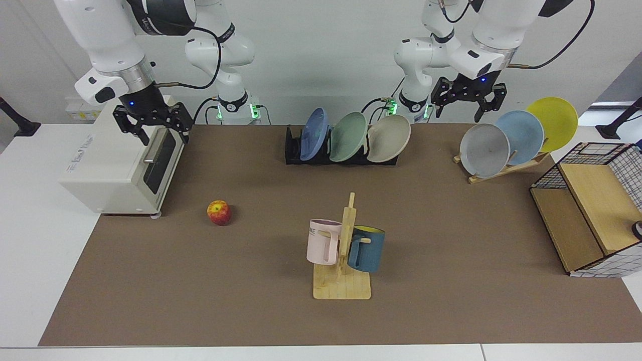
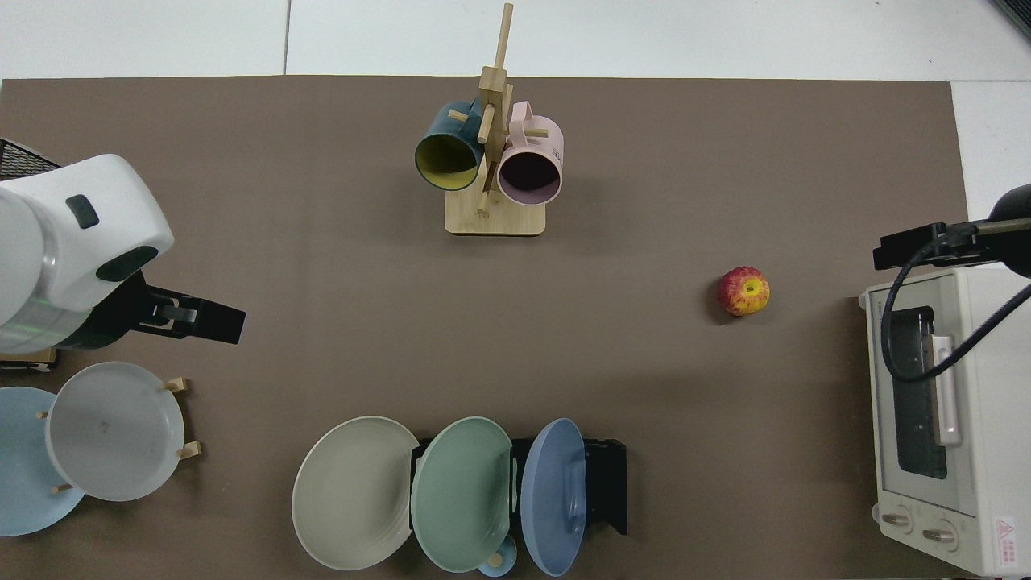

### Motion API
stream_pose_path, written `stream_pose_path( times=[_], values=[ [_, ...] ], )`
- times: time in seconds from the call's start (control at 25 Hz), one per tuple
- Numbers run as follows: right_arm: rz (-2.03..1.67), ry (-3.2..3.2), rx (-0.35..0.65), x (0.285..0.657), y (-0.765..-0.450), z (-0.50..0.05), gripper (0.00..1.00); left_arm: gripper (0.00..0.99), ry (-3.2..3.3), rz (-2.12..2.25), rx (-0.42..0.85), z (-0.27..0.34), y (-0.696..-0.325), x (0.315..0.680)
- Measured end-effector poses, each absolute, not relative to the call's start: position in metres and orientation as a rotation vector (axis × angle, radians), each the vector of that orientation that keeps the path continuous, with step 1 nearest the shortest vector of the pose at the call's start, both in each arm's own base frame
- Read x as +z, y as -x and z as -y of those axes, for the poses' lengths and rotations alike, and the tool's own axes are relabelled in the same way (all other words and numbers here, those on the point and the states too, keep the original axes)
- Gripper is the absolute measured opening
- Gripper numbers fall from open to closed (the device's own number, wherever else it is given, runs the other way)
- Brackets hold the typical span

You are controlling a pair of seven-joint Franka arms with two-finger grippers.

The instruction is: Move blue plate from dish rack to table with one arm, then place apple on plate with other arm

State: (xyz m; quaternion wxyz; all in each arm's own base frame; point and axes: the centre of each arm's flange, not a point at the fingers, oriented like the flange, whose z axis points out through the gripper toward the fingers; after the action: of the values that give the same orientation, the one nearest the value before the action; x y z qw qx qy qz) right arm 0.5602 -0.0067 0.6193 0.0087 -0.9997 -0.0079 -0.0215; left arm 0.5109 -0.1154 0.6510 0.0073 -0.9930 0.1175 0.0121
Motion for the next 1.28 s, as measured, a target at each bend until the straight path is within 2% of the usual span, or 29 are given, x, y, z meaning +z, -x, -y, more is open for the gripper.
stream_pose_path(
  times=[0.44,0.76,0.96,1.16,1.28],
  values=[
    [0.094,3.117,-0.075,0.614,-0.559,-0.019,1.00,0.991,3.105,-0.367,0.027,0.116,-0.509,0.655],
    [0.105,3.118,-0.087,0.603,-0.570,-0.024,1.00,0.991,3.139,-0.384,0.036,0.126,-0.503,0.656],
    [0.125,3.118,-0.126,0.577,-0.590,-0.033,1.00,0.991,3.179,-0.427,0.060,0.149,-0.487,0.654],
    [0.128,3.124,-0.060,0.533,-0.604,-0.037,1.00,0.991,3.206,-0.466,0.091,0.198,-0.455,0.645],
    [0.124,3.126,-0.056,0.508,-0.611,-0.036,1.00,0.991,3.206,-0.478,0.095,0.220,-0.437,0.640]
  ],
)
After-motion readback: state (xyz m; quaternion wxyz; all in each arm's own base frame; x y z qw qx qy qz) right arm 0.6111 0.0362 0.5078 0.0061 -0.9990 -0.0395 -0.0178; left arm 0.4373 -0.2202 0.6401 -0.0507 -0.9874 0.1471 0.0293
